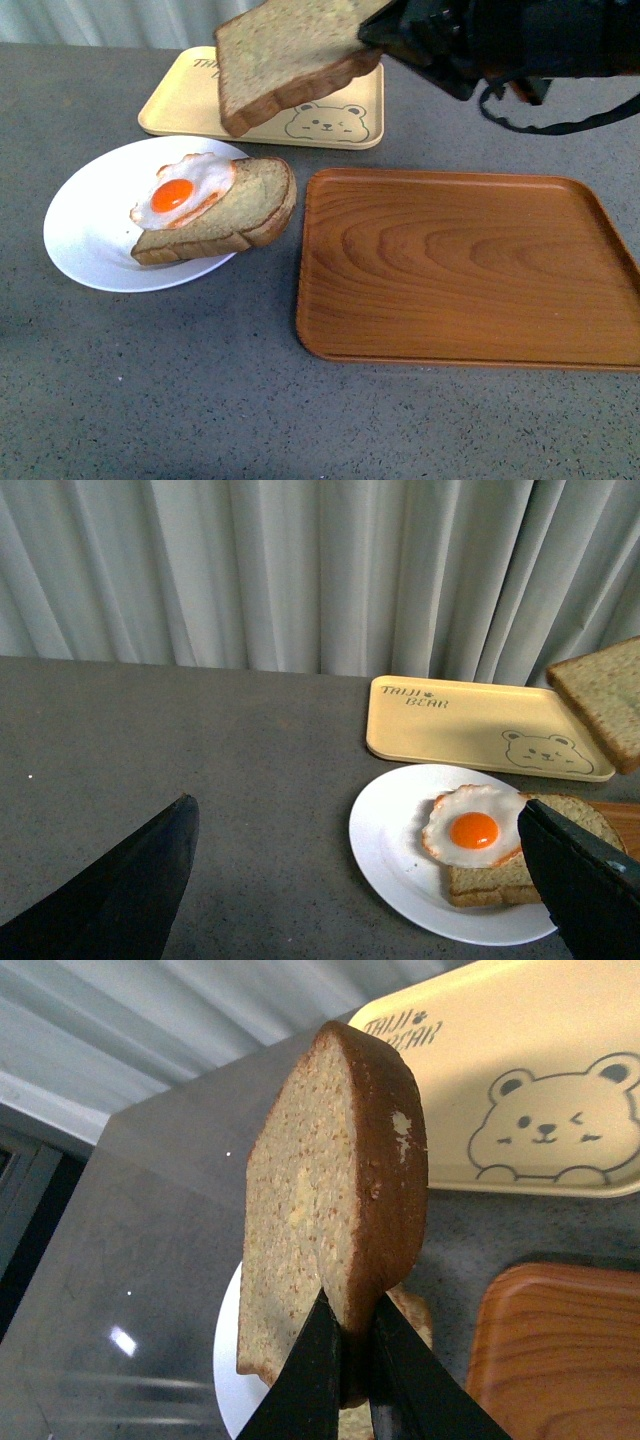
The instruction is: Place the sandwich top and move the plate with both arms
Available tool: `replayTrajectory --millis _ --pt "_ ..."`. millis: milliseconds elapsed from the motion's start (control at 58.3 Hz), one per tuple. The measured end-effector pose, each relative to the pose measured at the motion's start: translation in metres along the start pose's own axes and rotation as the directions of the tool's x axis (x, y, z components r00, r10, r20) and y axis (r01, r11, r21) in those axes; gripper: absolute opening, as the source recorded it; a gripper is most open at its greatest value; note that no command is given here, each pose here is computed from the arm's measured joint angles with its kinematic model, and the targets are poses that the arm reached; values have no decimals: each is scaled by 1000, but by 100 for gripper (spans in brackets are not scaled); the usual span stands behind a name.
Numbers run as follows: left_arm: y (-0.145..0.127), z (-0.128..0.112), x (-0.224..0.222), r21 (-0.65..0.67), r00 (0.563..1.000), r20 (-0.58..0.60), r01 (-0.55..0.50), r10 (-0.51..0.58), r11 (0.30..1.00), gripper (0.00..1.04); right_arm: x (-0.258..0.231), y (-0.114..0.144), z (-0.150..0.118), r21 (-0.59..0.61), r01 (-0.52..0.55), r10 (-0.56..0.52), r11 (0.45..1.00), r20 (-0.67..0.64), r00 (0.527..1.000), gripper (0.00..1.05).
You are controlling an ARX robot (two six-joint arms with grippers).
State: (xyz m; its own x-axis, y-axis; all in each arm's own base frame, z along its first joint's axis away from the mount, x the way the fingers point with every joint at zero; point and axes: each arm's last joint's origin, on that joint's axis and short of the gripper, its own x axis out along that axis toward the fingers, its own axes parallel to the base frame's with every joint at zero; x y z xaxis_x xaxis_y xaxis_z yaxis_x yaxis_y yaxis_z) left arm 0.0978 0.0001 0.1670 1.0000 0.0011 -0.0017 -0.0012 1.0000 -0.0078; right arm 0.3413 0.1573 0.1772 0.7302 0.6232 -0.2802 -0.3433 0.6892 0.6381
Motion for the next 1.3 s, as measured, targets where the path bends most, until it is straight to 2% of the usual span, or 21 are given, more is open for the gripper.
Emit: replayTrajectory --millis 257,446,754,977,1063,1303 --pt "0 0 0 0 1000 0 0 0 1000 96 41 22 -43 12 -25 26 1000 -94 995 2" --pt "0 0 0 0 1000 0 0 0 1000 96 62 30 -72 9 8 -7 1000 -143 990 2" --pt "0 0 0 0 1000 0 0 0 1000 96 66 31 -84 11 103 -101 995 -109 989 2" --pt "0 0 0 0 1000 0 0 0 1000 96 63 32 -96 3 125 -123 992 -142 982 2" --pt "0 0 0 0 1000 0 0 0 1000 96 61 31 -103 -3 140 -139 990 -161 977 19" --pt "0 0 0 0 1000 0 0 0 1000 96 50 31 -103 -7 166 -165 986 -145 976 58"
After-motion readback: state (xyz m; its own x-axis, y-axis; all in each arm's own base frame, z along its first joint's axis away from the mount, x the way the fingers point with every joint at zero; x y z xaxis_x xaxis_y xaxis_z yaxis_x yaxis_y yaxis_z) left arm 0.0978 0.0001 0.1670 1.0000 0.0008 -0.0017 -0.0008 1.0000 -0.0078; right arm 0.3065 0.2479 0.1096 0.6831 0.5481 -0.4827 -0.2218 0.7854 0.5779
